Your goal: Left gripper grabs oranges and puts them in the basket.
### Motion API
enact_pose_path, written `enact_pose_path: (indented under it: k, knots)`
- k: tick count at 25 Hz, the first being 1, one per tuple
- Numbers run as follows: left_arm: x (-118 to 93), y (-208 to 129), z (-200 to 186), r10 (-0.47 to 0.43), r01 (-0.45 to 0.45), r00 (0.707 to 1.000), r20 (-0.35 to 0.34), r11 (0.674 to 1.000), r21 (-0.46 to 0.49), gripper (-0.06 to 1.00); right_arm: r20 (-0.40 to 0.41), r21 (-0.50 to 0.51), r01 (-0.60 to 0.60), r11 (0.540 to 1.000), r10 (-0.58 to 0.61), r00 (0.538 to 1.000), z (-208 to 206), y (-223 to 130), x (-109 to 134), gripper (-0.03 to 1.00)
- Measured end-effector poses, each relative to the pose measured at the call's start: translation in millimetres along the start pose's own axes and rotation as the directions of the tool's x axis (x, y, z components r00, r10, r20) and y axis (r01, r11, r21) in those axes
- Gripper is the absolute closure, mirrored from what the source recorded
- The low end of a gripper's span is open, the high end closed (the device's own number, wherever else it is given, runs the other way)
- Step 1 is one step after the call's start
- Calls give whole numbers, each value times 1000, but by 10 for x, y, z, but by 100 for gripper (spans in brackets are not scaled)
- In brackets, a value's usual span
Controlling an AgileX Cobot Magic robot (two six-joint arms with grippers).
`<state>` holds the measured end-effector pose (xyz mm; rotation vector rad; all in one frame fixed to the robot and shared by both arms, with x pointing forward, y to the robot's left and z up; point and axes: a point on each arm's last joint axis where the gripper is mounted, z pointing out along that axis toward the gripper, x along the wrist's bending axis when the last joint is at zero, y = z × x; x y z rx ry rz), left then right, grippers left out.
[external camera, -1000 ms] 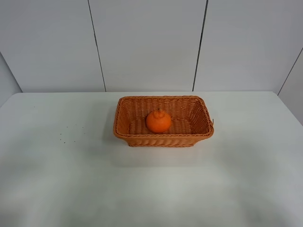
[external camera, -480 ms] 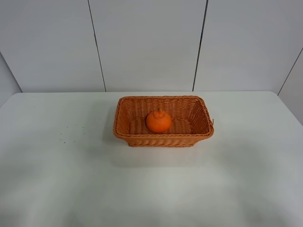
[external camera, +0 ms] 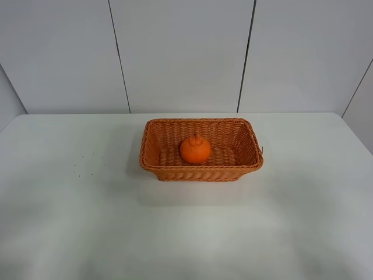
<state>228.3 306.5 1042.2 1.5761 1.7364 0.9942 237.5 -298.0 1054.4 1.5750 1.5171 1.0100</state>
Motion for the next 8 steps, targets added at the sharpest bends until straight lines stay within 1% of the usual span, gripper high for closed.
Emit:
enact_pose_path:
  k: [8]
  knots:
    - [0, 0, 0, 0, 0, 1000, 0, 1000, 0, 10, 0, 0, 0, 1000, 0, 1000, 0, 0, 0, 27]
